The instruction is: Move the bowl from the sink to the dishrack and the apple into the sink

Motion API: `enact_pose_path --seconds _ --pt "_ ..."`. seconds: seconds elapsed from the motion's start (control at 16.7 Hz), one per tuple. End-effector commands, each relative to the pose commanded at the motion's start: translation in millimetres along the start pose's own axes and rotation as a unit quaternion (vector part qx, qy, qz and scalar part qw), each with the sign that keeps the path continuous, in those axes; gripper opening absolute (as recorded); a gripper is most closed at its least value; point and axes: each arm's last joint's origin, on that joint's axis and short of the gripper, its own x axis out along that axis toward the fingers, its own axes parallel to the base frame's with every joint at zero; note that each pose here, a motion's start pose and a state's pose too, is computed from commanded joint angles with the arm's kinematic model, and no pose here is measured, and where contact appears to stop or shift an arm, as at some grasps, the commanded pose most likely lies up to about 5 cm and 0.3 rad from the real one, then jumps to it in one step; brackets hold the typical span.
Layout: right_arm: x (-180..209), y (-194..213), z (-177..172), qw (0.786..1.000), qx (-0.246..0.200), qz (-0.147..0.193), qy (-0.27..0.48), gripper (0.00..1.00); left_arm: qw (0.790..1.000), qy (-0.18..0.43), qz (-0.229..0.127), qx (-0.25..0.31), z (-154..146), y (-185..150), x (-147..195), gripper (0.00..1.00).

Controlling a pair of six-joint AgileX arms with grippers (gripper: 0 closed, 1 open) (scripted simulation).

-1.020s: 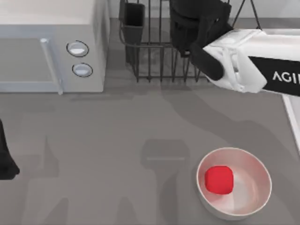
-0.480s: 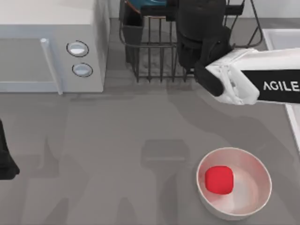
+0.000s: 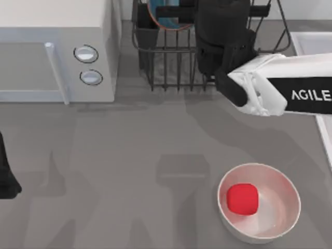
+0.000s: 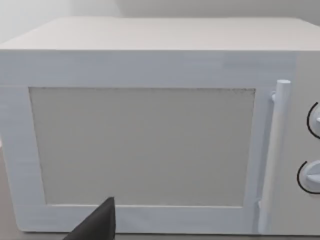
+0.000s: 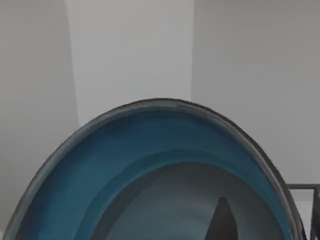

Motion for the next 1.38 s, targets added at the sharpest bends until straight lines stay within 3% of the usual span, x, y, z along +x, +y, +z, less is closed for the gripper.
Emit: enact_pose_path --seconds 0.3,0.36,0.96,1.14,1.38 --pt "0 0 0 1.000 0.000 0.000 0.000 0.98 1.000 0.000 0.000 0.000 0 0 0 1.00" --pt "0 0 0 1.000 0.000 0.000 0.000 1.00 1.000 0.000 0.000 0.000 0 0 0 1.00" --pt "-1 -2 1 1.000 0.000 0.003 0.002 1.00 1.000 0.000 0.000 0.000 0 0 0 1.00" --pt "-10 -28 8 1.000 -0.004 0.018 0.018 1.00 1.000 0.000 0.000 0.000 0 0 0 1.00" --pt "-49 -94 22 0.997 -0.010 0.047 0.052 1.00 1.000 0.000 0.000 0.000 0 0 0 1.00"
